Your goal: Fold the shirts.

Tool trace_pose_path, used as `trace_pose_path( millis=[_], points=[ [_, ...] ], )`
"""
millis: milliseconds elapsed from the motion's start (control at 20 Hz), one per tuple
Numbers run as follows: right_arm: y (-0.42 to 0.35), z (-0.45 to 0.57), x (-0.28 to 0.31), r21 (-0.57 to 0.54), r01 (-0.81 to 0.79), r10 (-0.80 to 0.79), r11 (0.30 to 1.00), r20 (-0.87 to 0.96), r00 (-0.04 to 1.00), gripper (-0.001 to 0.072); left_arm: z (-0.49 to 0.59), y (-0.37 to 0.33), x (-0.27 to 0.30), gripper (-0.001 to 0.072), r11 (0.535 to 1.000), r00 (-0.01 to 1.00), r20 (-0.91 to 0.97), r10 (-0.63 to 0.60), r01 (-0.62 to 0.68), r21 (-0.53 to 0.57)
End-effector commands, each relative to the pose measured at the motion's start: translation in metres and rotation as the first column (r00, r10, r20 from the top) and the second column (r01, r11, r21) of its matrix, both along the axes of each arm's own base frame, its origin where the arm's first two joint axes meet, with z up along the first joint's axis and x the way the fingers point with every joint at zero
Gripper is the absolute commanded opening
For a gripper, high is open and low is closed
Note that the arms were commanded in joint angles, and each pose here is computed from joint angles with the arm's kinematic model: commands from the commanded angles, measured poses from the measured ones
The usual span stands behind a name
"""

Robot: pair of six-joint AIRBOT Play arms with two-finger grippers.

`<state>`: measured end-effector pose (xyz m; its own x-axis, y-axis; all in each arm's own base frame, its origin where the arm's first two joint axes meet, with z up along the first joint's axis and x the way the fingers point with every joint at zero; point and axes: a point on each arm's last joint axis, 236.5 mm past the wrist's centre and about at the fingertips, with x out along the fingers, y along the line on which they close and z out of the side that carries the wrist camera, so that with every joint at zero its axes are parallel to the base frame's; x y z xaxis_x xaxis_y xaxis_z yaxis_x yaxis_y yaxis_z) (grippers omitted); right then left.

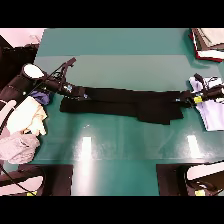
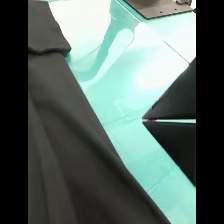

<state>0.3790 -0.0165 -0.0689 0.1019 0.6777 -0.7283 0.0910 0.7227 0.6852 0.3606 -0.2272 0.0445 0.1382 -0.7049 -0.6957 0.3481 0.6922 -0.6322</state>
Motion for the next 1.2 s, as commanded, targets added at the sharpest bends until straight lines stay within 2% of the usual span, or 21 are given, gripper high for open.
trace_pose_path(
  millis=[0, 100, 150, 200, 350, 550, 900, 1150],
  points=[
    [0.014, -0.007, 0.01, -0.019, -0.042, 0.042, 0.999, 0.015, 0.999, 0.0457, 0.0, -0.008, -0.004, 0.0021, 1.0, 1.0, -0.004, -0.011, 0.011, 0.0],
    [0.025, -0.008, 0.012, -0.03, -0.089, 0.09, 0.996, 0.043, 0.995, 0.0189, 0.0, -0.008, -0.003, 0.0021, 1.0, 1.0, -0.003, -0.009, 0.009, 0.002],
    [0.028, -0.008, 0.012, -0.032, -0.104, 0.106, 0.994, 0.051, 0.993, 0.0085, 0.0, -0.008, -0.002, 0.0021, 1.0, 1.0, -0.006, 0.003, -0.003, 0.0],
    [0.03, -0.007, 0.012, -0.033, -0.116, 0.118, 0.993, 0.059, 0.991, 0.0045, 0.0, -0.007, 0.0, 0.0021, 1.0, 1.0, -0.005, 0.014, -0.014, -0.001],
    [0.039, 0.004, 0.009, -0.023, -0.146, 0.147, 0.989, 0.072, 0.986, 0.0027, 0.0, -0.007, 0.004, 0.002, 0.998, 0.997, -0.036, 0.065, -0.065, -0.006],
    [0.061, 0.069, 0.029, -0.002, -0.114, 0.112, 0.993, 0.217, 0.97, 0.0025, 0.003, -0.014, 0.024, 0.0019, 0.99, 0.99, 0.009, 0.14, -0.14, -0.019],
    [0.149, 0.218, 0.041, -0.056, -0.224, 0.228, 0.973, 0.393, 0.891, 0.0024, -0.033, -0.089, 0.052, 0.0019, 1.0, 1.0, -0.02, -0.001, 0.001, -0.01],
    [0.232, 0.281, 0.037, -0.07, -0.342, 0.329, 0.937, 0.506, 0.798, 0.0024, -0.068, -0.131, 0.078, 0.002, 0.999, 0.998, -0.05, -0.031, 0.03, -0.013]
  ],
)
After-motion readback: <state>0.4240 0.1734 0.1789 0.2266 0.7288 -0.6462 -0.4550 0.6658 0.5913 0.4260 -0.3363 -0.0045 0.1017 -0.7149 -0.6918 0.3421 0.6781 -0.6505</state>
